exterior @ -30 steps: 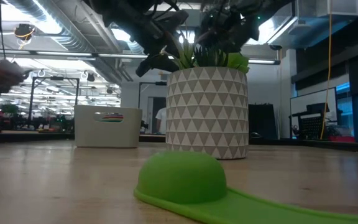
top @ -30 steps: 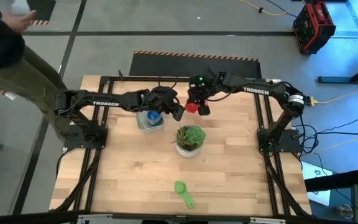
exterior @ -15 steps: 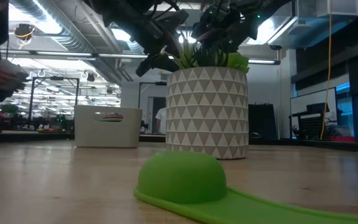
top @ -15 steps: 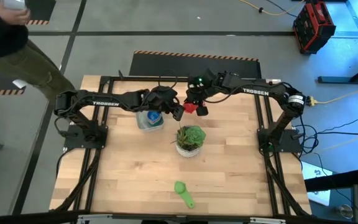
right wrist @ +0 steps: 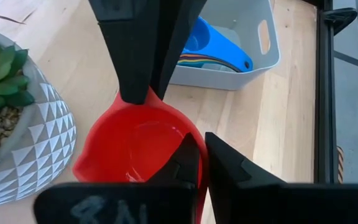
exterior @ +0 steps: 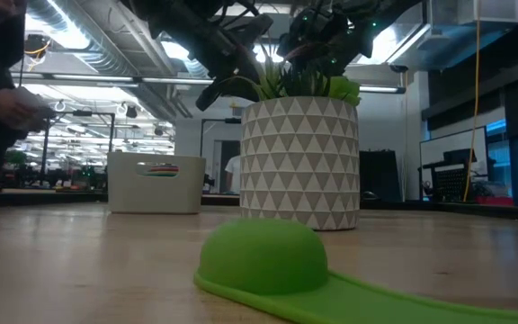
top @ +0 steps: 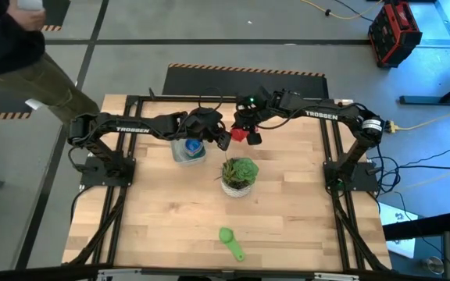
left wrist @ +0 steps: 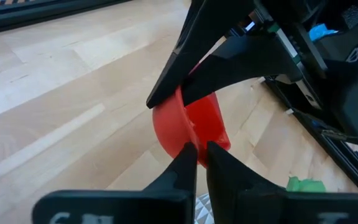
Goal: Nest measuring cups in basket
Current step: Stack the red measuring cup on top of the blue measuring cup in the gray bin
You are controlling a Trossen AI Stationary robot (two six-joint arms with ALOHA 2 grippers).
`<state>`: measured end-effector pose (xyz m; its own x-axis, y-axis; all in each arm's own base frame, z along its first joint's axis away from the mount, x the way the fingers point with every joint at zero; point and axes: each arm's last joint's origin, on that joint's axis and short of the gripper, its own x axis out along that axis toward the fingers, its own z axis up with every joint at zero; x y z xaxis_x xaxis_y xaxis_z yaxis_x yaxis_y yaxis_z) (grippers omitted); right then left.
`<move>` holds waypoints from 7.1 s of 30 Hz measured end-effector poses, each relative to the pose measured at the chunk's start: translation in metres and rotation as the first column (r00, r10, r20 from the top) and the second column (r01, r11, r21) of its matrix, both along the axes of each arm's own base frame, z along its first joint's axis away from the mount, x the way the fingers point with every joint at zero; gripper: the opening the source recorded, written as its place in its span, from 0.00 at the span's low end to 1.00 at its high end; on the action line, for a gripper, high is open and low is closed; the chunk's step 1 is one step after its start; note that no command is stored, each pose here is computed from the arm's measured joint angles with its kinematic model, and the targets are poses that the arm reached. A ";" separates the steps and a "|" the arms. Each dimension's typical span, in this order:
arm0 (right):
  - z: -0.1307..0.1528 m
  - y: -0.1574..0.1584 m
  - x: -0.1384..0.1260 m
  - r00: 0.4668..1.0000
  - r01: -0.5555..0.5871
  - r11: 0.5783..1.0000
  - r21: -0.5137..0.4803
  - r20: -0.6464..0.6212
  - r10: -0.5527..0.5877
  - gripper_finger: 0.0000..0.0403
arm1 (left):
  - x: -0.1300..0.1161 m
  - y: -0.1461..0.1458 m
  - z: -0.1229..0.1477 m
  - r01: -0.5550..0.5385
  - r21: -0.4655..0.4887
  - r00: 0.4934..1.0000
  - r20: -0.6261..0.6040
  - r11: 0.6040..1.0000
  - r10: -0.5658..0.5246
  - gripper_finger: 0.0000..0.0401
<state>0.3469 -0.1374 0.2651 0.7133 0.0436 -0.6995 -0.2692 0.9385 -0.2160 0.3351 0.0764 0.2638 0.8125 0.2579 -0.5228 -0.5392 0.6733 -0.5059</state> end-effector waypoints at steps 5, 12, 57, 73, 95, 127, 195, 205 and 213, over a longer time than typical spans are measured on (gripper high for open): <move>0.000 0.000 0.000 1.000 0.000 1.000 0.001 0.000 0.000 0.05 | 0.000 0.000 0.000 0.000 0.000 1.000 0.000 1.000 0.000 0.04; 0.000 0.000 0.000 1.000 -0.002 1.000 0.010 0.003 0.002 0.09 | 0.000 0.000 -0.001 0.002 0.002 1.000 -0.007 1.000 -0.002 0.03; 0.093 0.008 -0.094 0.984 0.119 0.992 -0.053 0.137 -0.111 0.36 | -0.001 0.003 0.000 -0.055 0.129 0.998 -0.032 0.990 0.060 0.02; 0.028 0.003 -0.140 0.904 0.216 0.942 0.256 0.312 -0.292 0.36 | 0.005 0.010 0.021 -0.200 0.377 0.979 0.114 0.904 0.169 0.01; -0.022 0.003 -0.143 0.779 0.363 0.776 0.516 0.289 -0.556 0.36 | 0.008 0.012 0.033 -0.239 0.433 0.964 0.213 0.869 0.159 0.01; -0.033 0.012 -0.141 0.630 0.328 0.702 0.633 0.407 -0.661 0.36 | 0.010 0.011 0.041 -0.247 0.440 0.948 0.293 0.864 0.122 0.01; -0.038 -0.060 -0.132 0.597 -0.102 0.797 0.596 0.677 -0.430 0.36 | 0.012 0.005 0.044 -0.217 0.441 0.945 0.320 0.871 0.073 0.01; -0.032 -0.058 -0.133 0.567 -0.133 0.825 0.550 0.725 -0.391 0.36 | 0.012 0.004 0.044 -0.216 0.441 0.944 0.322 0.871 0.071 0.01; -0.030 -0.055 -0.133 0.560 -0.158 0.838 0.522 0.747 -0.359 0.36 | 0.012 0.004 0.044 -0.215 0.442 0.945 0.321 0.871 0.070 0.01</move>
